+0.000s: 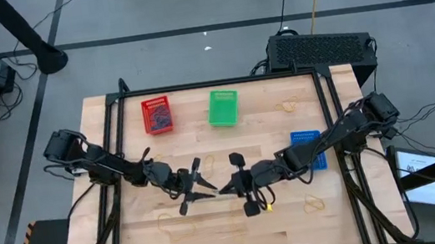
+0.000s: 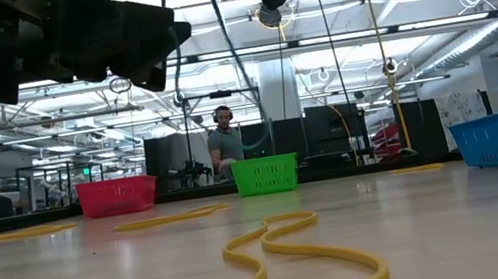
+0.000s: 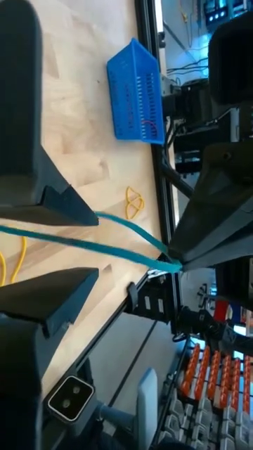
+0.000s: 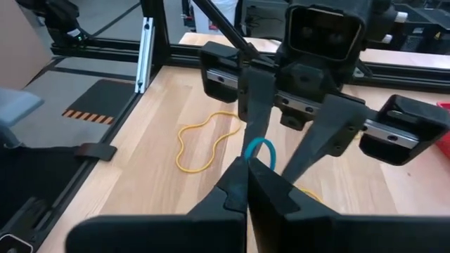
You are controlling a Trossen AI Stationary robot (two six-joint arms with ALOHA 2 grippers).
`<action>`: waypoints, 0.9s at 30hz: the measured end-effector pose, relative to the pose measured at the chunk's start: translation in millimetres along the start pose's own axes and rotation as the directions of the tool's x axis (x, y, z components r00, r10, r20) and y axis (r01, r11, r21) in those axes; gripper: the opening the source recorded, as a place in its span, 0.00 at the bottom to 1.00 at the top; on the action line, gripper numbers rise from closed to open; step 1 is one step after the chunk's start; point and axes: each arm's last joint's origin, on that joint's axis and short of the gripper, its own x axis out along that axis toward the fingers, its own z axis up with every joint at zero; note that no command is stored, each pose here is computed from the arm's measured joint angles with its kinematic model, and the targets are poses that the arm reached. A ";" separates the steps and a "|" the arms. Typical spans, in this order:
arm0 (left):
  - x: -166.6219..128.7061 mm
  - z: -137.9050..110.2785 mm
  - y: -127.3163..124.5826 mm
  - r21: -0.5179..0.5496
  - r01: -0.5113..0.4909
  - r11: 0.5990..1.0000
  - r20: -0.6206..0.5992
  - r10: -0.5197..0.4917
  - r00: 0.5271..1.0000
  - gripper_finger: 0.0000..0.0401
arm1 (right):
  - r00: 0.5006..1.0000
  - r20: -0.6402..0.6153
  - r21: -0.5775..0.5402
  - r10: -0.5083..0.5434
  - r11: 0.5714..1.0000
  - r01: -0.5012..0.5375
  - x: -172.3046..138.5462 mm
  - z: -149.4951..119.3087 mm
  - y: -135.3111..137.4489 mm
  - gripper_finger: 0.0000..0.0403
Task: Sort rubber bands into baskets
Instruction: Put the blue rubber band into the red bin
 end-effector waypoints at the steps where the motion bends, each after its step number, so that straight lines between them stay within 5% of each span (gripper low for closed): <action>1: 0.0 0.3 0.0 0.000 -0.001 1.000 0.003 0.001 1.000 0.26 | 1.000 0.000 0.001 -0.002 1.000 0.002 0.1 0.0 -0.7 0.00; 11: 0.0 -1.0 1.2 0.002 -0.035 0.999 -0.011 0.035 0.999 0.03 | 1.000 -0.019 0.003 -0.013 1.000 0.013 0.6 -1.4 -4.6 0.00; 15: -0.8 0.3 2.7 0.001 -0.040 0.999 -0.009 0.040 0.999 0.02 | 0.999 -0.028 0.002 -0.015 1.000 0.015 0.5 -2.3 -4.8 0.02; 22: -14.1 15.1 13.0 -0.013 -0.092 0.996 -0.046 0.091 0.995 0.01 | 0.985 -0.091 -0.060 -0.149 0.988 0.144 -0.3 -9.2 -9.3 0.19; 27: -43.3 30.9 23.4 -0.033 -0.228 0.973 -0.171 0.219 0.961 0.01 | 0.933 -0.225 -0.141 -0.281 0.957 0.254 -3.1 -23.4 -19.1 0.32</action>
